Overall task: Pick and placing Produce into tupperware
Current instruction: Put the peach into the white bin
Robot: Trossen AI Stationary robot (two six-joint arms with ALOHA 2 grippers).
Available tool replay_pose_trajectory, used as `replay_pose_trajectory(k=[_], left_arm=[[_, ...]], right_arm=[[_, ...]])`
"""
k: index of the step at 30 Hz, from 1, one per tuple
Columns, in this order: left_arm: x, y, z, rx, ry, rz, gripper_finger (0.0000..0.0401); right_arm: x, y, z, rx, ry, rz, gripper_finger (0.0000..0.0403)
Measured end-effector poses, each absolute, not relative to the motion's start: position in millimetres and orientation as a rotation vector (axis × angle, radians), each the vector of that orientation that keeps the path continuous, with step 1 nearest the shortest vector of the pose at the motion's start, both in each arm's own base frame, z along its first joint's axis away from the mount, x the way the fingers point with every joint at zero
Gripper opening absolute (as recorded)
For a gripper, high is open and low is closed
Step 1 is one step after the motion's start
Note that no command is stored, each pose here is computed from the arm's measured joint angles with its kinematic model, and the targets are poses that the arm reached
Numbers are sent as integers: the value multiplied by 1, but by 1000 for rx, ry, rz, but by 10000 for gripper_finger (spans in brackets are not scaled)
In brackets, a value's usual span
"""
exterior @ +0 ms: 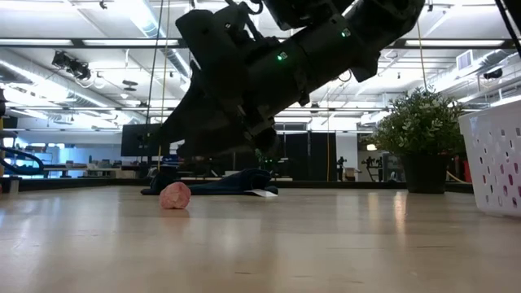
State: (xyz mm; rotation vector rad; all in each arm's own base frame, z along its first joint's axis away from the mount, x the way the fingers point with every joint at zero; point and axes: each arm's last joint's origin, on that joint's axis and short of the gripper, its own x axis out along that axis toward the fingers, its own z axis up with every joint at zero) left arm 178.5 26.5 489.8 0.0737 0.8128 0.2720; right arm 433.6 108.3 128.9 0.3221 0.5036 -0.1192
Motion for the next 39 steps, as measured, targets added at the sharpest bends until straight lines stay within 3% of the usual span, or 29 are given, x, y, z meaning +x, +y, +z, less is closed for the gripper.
replay_pose_trajectory(k=[10,18,24,31,39], left_arm=[[178,26,490,66,812,275,185],[178,26,490,66,813,275,183],[178,26,489,66,818,274,183],[178,26,489,66,819,274,187],[178,26,489,65,823,275,182]], right_arm=[[441,116,88,299,560,-132,200],[445,121,84,295,605,-130,198],[441,126,86,309,633,-154,156],[429,127,132,324,668,-125,81],[368,140,219,584,917,-90,76]])
